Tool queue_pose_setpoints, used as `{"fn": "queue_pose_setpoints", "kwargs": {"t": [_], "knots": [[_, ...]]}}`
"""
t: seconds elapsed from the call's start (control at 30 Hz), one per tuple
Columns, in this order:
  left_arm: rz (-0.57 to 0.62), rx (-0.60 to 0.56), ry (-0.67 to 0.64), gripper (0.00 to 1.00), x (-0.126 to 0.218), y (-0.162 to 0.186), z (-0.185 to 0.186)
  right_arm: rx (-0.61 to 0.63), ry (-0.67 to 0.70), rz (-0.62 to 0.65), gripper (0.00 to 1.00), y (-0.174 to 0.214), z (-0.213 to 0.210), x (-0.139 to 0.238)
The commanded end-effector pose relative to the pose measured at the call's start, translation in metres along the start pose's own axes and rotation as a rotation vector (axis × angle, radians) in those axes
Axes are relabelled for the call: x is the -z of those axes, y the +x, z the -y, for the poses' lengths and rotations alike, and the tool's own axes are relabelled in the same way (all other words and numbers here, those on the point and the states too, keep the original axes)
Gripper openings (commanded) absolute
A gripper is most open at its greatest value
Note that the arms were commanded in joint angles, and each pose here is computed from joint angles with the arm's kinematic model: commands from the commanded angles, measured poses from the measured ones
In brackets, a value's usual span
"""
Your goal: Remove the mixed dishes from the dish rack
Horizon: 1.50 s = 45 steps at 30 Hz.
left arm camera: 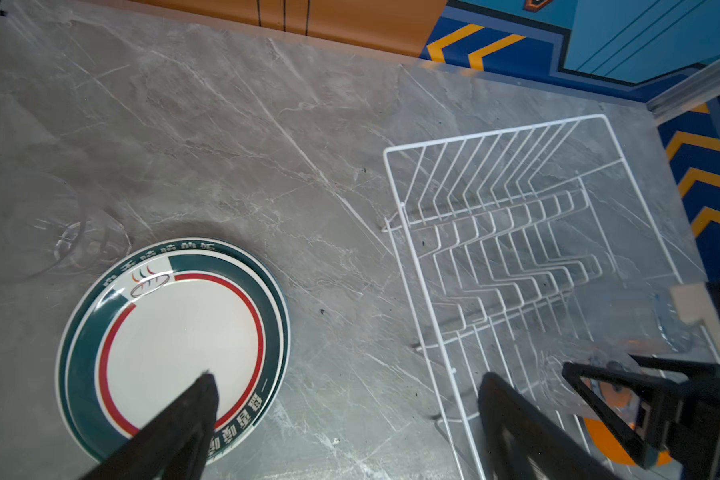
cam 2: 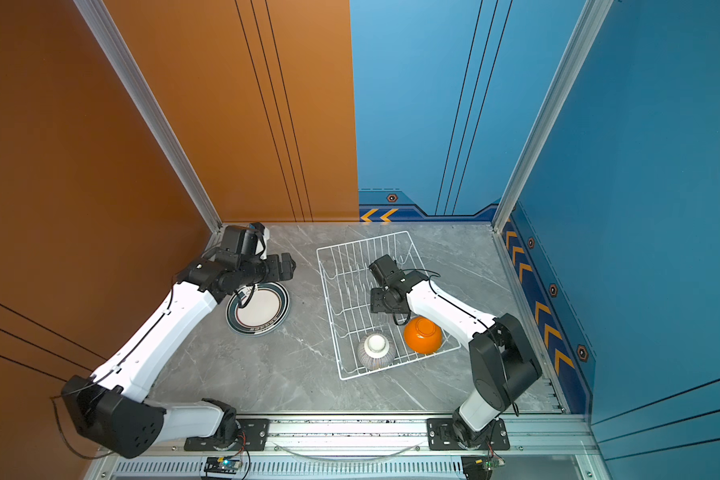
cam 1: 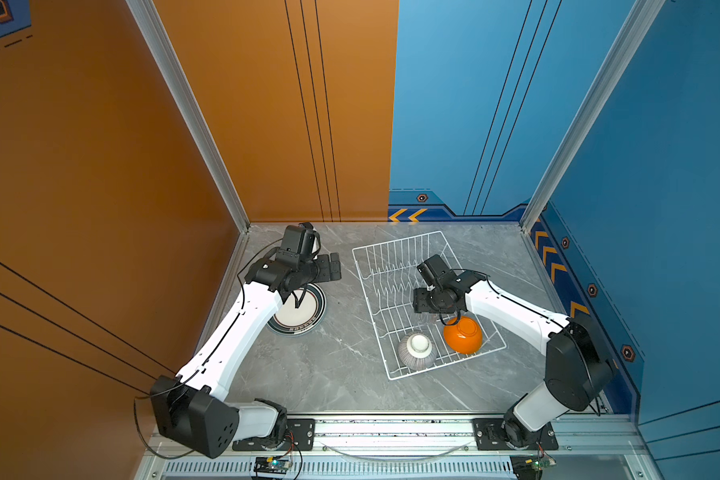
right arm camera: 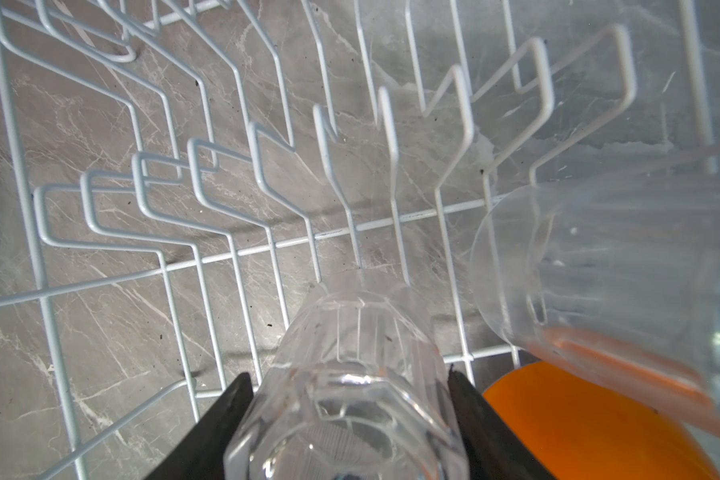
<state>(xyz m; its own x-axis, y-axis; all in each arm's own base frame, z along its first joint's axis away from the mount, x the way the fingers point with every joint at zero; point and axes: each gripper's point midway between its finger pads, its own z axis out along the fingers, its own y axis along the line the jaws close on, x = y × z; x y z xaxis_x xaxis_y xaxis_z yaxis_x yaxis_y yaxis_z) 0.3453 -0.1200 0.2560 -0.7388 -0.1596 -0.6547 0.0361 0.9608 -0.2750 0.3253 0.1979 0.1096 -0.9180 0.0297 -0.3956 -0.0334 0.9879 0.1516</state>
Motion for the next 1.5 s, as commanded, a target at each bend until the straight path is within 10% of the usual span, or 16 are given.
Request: {"fn": "queue_pose_setpoints", "kwargs": {"t": [0.0, 0.8, 1.47], "knots": [[-0.051, 0.037, 0.081, 0.98, -0.002, 0.025, 0.014, -0.059, -0.031, 0.044, 0.52, -0.013, -0.001, 0.015], [-0.012, 0.042, 0.425, 1.0, -0.001, 0.034, 0.094, -0.303, -0.407, 0.182, 0.53, -0.078, -0.03, 0.082], [0.083, 0.016, 0.826, 0.82, 0.009, 0.023, 0.162, -0.455, -0.835, 0.308, 0.53, -0.115, -0.071, 0.171]]}}
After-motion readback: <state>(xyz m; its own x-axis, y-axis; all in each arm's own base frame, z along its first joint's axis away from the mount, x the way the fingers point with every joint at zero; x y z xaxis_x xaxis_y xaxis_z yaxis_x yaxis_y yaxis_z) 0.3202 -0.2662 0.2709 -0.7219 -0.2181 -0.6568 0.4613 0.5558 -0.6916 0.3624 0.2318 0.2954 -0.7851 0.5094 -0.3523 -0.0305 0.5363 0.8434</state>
